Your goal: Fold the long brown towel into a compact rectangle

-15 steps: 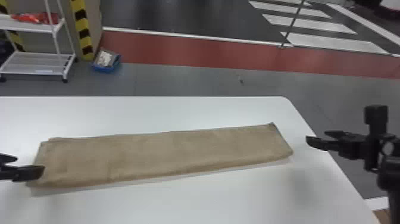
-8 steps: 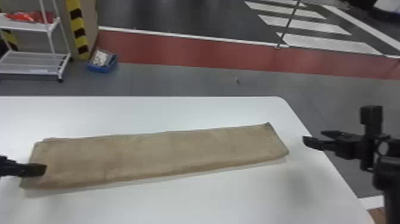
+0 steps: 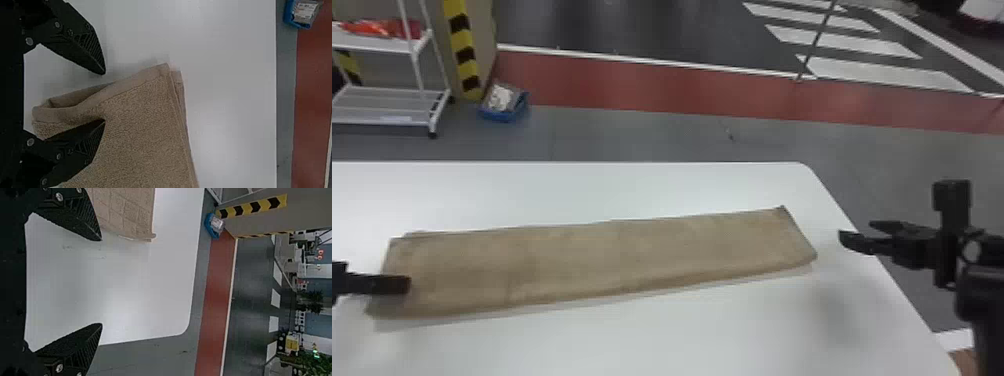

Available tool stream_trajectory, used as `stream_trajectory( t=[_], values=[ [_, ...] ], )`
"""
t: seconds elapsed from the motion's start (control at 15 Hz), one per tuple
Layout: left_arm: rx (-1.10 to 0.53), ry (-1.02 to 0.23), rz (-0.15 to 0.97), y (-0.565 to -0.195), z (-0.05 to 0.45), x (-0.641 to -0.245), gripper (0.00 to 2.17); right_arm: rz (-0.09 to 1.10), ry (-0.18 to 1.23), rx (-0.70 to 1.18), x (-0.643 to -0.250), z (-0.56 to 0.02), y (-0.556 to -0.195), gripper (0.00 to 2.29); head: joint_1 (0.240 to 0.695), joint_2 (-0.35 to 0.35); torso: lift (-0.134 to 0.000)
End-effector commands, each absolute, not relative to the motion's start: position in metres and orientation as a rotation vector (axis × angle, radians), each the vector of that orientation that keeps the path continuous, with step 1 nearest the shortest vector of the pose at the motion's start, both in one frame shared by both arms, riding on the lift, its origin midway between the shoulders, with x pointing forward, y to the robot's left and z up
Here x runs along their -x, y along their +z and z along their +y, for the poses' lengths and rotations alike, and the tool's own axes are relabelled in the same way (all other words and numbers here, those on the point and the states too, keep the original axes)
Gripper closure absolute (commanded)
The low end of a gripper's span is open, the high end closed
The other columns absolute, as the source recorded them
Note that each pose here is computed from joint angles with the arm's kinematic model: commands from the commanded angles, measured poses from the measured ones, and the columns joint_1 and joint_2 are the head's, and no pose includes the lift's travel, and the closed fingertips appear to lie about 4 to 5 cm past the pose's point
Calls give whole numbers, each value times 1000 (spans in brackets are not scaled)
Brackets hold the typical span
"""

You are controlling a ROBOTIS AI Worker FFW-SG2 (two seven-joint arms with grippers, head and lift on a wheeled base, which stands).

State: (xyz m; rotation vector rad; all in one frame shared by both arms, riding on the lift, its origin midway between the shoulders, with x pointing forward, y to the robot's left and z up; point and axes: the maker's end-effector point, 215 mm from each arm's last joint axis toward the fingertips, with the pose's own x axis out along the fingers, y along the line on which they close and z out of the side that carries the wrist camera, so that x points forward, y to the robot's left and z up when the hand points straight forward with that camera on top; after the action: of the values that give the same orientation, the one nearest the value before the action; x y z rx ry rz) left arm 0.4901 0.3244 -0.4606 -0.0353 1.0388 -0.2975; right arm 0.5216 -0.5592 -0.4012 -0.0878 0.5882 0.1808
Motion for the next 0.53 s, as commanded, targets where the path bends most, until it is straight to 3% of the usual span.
stream_trajectory(
  t=[0.0,0.13,0.27,0.47],
  values=[
    [54,-320,1039,-460,320,-491,1065,590,179,85,-522,-560,-402,117,695,-251,-124],
    [62,-324,1034,-459,319,-492,1733,587,181,97,-524,-561,-401,117,695,-256,-124],
    [79,-349,1028,-455,314,-490,2111,590,180,95,-524,-562,-402,117,695,-258,-124],
    [79,-371,1002,-444,311,-490,2142,590,183,99,-526,-561,-405,117,695,-267,-124]
  ],
)
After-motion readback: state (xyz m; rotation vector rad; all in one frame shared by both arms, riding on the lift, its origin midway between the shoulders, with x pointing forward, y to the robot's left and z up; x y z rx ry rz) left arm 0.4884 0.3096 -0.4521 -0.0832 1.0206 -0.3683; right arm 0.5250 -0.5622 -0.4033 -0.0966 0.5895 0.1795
